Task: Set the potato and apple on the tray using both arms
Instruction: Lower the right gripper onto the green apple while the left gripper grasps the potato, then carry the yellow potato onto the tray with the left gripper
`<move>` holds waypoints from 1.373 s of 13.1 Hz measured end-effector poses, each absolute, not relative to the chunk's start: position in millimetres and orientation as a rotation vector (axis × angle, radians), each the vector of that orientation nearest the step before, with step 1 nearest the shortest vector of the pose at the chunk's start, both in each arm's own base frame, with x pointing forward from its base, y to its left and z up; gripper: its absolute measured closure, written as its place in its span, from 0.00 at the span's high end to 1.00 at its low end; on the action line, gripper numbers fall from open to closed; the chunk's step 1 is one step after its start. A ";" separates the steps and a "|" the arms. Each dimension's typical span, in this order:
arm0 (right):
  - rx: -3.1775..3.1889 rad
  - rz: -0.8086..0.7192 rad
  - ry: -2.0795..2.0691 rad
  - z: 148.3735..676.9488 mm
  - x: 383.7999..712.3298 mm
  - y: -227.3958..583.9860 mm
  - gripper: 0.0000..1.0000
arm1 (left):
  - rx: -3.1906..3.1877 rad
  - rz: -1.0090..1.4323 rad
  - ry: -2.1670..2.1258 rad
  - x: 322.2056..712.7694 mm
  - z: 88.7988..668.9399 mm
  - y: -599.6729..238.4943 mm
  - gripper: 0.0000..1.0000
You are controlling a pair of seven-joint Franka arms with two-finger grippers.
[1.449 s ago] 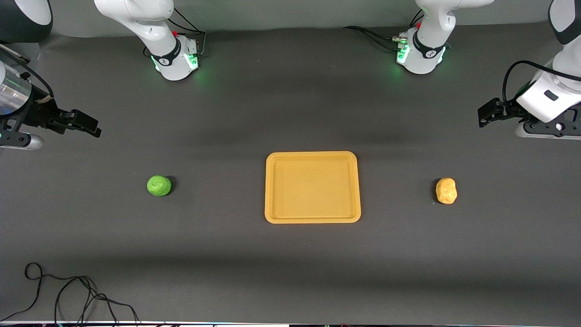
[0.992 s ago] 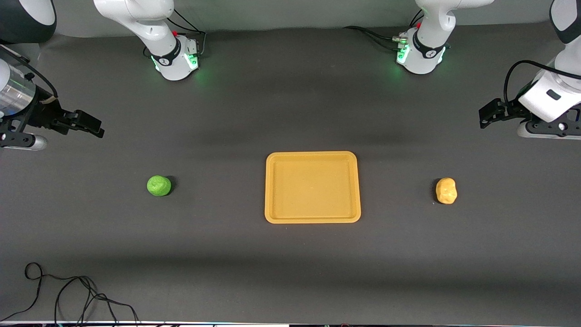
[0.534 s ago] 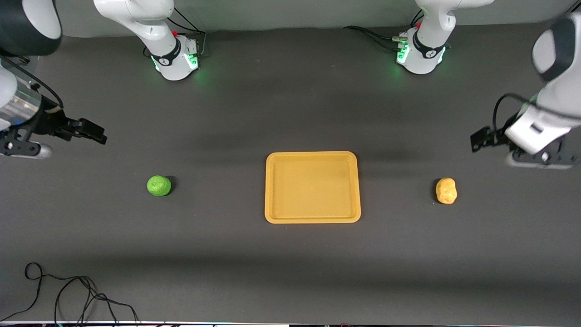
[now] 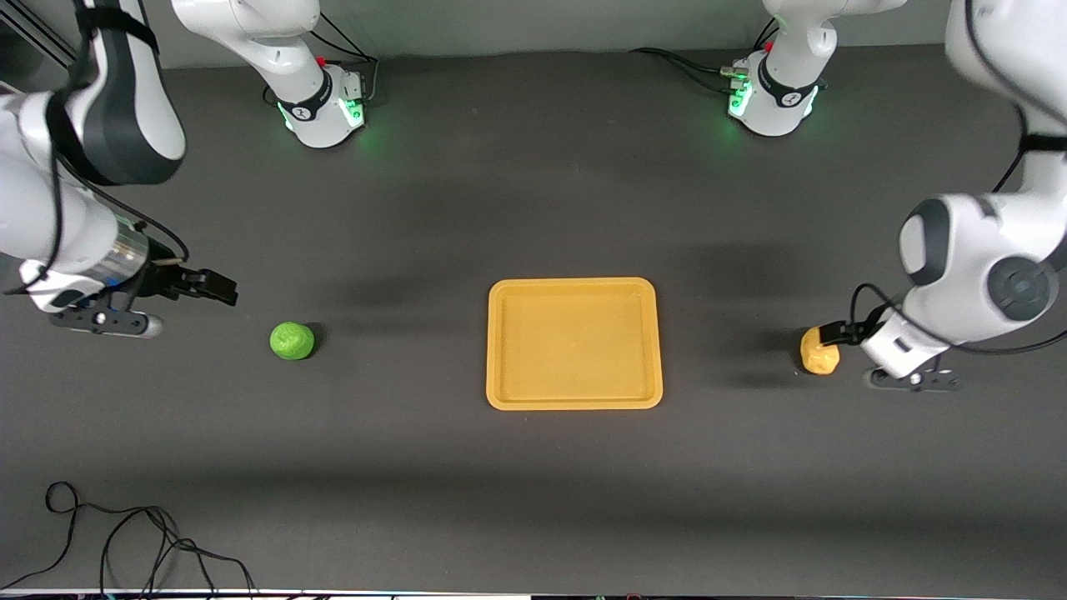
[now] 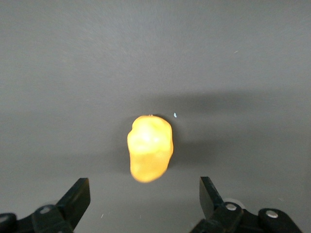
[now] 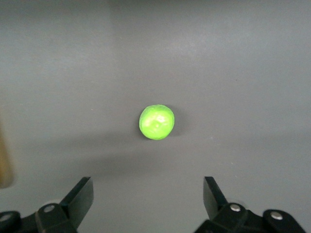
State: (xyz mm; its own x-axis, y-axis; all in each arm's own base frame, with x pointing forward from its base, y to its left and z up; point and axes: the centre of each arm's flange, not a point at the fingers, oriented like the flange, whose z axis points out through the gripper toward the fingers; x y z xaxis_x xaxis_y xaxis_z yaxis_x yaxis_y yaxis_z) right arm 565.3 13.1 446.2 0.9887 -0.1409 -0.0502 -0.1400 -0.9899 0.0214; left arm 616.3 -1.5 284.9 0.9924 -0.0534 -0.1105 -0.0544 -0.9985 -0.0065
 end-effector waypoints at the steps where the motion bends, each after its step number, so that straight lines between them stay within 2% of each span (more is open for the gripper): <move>1: 3.115 -0.088 -0.220 426.2 564.8 12.6 1.00 | -3.126 0.184 0.086 617.7 264.6 -1.6 1.00; 6: 3.117 -0.128 -0.254 305.4 575.5 -0.1 1.00 | -3.091 0.202 0.137 618.9 214.6 0.8 0.97; 7: 3.119 -0.127 -0.252 282.7 574.2 0.7 1.00 | -3.091 0.206 0.135 618.7 210.1 2.4 0.91; 8: 3.120 -0.135 -0.249 261.7 571.7 1.9 1.00 | -3.091 0.212 0.131 618.3 207.9 4.1 0.91; 11: 3.119 -0.166 -0.238 221.8 567.9 5.2 1.00 | -3.091 0.210 0.121 618.7 207.3 5.1 0.59; 14: 3.114 -0.153 -0.197 198.5 568.1 11.5 0.99 | -3.091 0.210 0.102 619.0 207.6 5.0 0.59; 15: 3.114 -0.153 -0.189 193.3 567.9 14.0 0.96 | -3.092 0.205 0.080 619.9 209.3 4.3 0.59; 16: 3.114 -0.155 -0.184 192.3 568.0 15.4 0.85 | -3.093 0.196 0.047 621.8 215.1 1.5 0.59; 17: 3.113 -0.158 -0.183 196.5 569.2 15.4 0.79 | -3.092 0.198 0.015 623.6 226.4 -5.3 0.59; 18: 3.108 -0.178 -0.183 204.9 570.0 15.1 0.79 | -3.091 0.202 -0.012 625.0 243.2 -17.3 0.59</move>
State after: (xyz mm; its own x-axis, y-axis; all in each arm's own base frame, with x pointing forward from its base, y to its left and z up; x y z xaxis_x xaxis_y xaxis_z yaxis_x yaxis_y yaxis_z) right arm 570.0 15.1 204.9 0.9867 -0.1180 -0.1122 -0.1153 -0.9929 0.0294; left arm 625.0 -17.3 243.2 0.9915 0.0105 -0.1297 0.0048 -0.9990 -0.0445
